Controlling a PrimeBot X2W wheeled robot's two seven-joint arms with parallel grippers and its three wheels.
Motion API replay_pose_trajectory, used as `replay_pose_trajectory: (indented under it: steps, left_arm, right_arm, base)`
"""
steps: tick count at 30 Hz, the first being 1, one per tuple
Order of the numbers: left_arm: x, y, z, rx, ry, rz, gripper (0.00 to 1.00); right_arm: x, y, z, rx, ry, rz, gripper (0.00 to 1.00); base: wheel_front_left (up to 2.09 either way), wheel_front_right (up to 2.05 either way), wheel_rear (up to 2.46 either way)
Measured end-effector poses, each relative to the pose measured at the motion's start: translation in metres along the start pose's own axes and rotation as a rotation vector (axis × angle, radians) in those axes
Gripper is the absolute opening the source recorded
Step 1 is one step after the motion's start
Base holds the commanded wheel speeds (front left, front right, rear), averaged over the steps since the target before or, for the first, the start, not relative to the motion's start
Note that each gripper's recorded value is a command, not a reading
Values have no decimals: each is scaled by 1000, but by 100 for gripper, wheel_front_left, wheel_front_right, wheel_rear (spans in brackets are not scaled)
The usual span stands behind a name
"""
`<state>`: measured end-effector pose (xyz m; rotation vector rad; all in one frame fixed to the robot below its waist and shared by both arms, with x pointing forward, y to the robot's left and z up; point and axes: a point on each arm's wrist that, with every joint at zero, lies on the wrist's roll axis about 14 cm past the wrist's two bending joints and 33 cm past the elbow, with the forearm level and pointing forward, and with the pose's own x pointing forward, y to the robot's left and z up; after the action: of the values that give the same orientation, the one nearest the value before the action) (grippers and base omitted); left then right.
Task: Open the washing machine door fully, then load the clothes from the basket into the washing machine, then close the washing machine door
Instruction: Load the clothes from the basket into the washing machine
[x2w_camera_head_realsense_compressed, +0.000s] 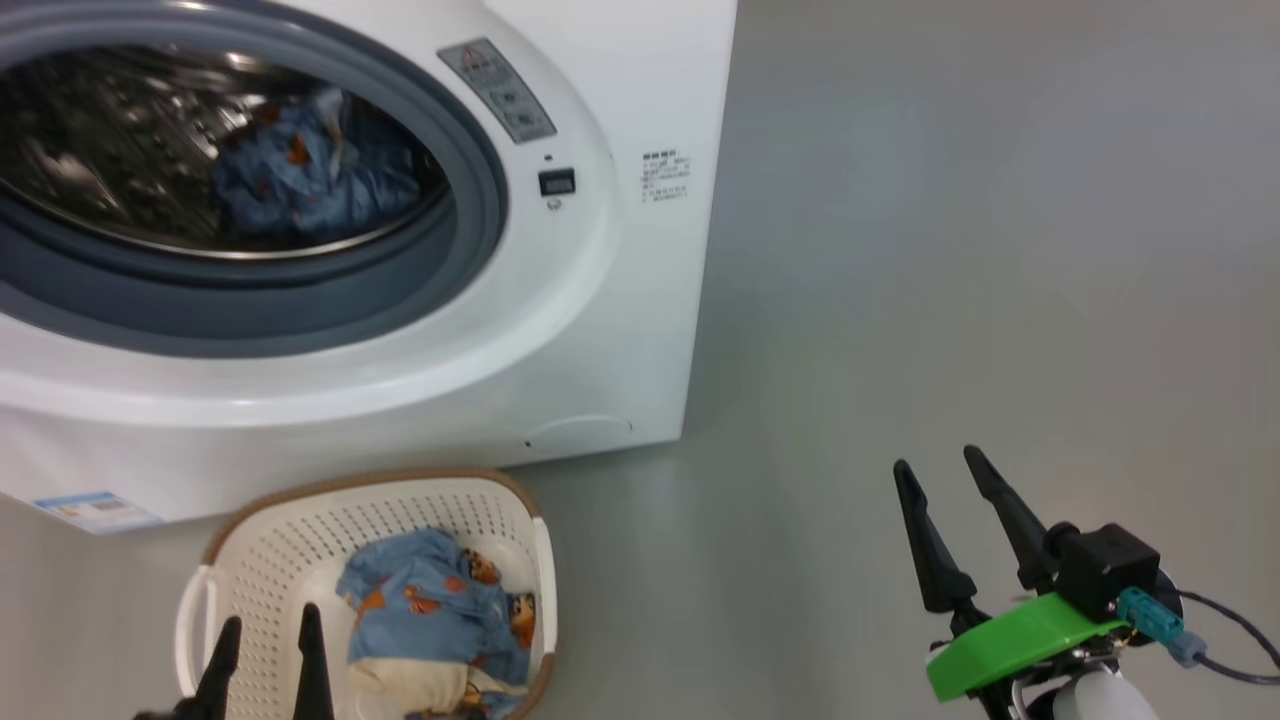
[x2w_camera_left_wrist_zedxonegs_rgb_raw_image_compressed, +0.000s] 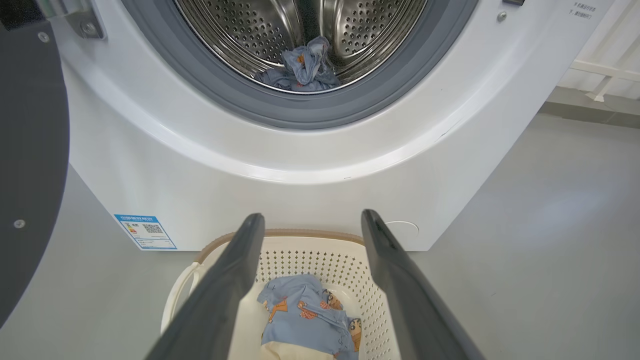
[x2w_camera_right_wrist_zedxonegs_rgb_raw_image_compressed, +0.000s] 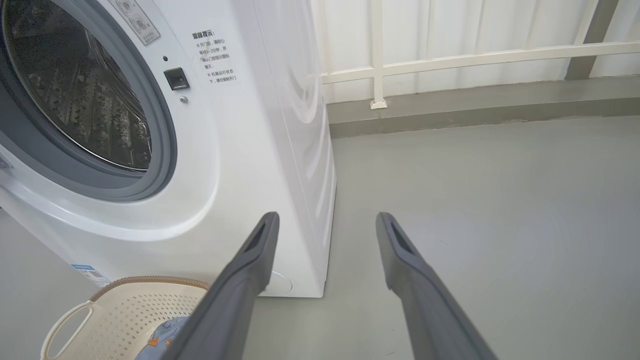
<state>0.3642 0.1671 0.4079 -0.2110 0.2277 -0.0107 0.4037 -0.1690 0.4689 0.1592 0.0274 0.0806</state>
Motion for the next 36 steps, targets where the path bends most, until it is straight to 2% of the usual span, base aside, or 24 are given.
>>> replay_pose_trajectory:
  steps: [22,36]
  left_arm:
    - [92,0,-114,-57,336,-40,100]
    - [110,2,-189,-49,556,-85,100]
  right_arm:
    - [48,-29,-59,-6,121,-54,100]
    - [53,-50,-100,19,206,-108,100]
  base:
    - [0,0,0]
    - [0,0,0]
